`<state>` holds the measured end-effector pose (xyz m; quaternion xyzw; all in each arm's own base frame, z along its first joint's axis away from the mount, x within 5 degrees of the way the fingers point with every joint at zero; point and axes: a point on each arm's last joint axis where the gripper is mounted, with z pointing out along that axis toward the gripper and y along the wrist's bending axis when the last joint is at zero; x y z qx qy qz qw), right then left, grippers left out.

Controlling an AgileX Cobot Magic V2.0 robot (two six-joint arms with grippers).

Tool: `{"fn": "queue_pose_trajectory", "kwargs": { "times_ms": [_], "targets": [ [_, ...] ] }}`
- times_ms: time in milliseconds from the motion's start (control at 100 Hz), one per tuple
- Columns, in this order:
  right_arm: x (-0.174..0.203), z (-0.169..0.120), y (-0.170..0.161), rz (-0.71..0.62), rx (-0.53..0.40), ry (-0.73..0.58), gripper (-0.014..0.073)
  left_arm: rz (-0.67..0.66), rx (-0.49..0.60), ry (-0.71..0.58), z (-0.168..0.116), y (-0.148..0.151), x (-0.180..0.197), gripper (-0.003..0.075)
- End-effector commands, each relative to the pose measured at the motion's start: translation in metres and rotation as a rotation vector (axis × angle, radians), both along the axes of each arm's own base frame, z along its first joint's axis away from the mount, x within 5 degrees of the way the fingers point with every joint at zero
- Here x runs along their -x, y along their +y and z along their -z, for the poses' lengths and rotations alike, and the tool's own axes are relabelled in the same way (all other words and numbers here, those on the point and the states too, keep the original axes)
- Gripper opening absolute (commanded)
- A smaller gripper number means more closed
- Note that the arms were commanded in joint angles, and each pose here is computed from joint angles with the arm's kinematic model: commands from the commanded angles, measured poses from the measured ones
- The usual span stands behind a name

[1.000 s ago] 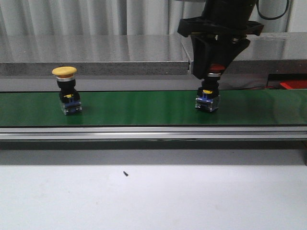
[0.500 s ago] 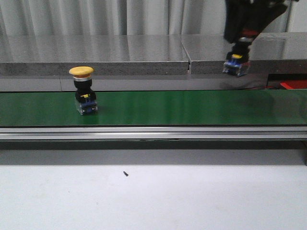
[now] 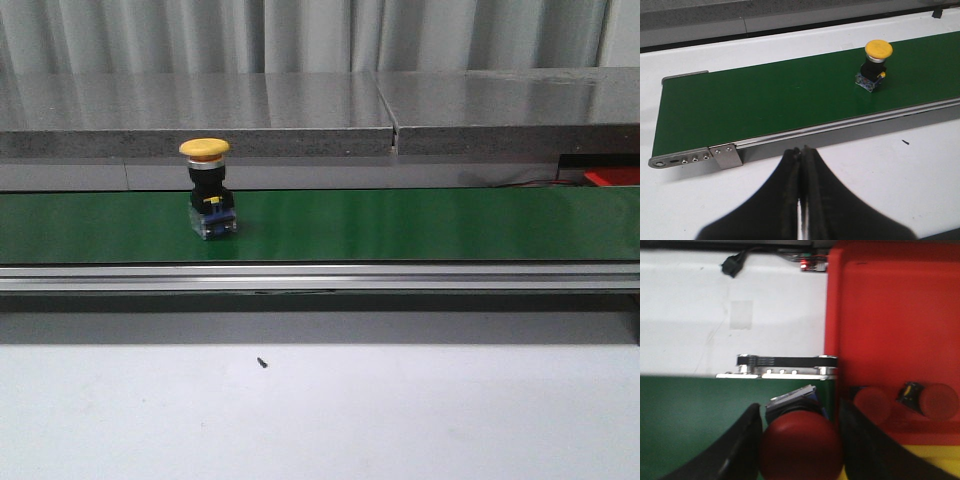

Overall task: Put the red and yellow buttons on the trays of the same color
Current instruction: 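Carry the red button into the red tray and open the right gripper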

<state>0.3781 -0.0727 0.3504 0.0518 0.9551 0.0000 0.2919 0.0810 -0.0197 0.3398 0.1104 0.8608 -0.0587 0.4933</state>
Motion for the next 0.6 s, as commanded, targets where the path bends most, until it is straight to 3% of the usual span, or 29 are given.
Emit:
{"fn": "queue_pose_trajectory", "kwargs": {
  "times_ms": [0,260,430,590],
  "targets": [
    [0.007,-0.026,-0.021,0.097,0.001,-0.128,0.0146,-0.001,0.039,-0.093,-0.014,-0.001,-0.002,-0.0019],
    [-0.010,-0.005,-0.062,0.186,0.003,-0.119,0.0146,-0.001,0.039,-0.093,-0.014,-0.001,-0.002,-0.0019],
    [-0.030,-0.004,-0.068,0.184,-0.002,-0.130,0.0146,-0.001,0.039,-0.093,-0.014,-0.001,-0.002,-0.0019],
    [-0.050,0.016,-0.075,0.183,-0.014,-0.093,0.0146,-0.001,0.039,-0.093,-0.014,-0.001,-0.002,-0.0019]
  ]
}}
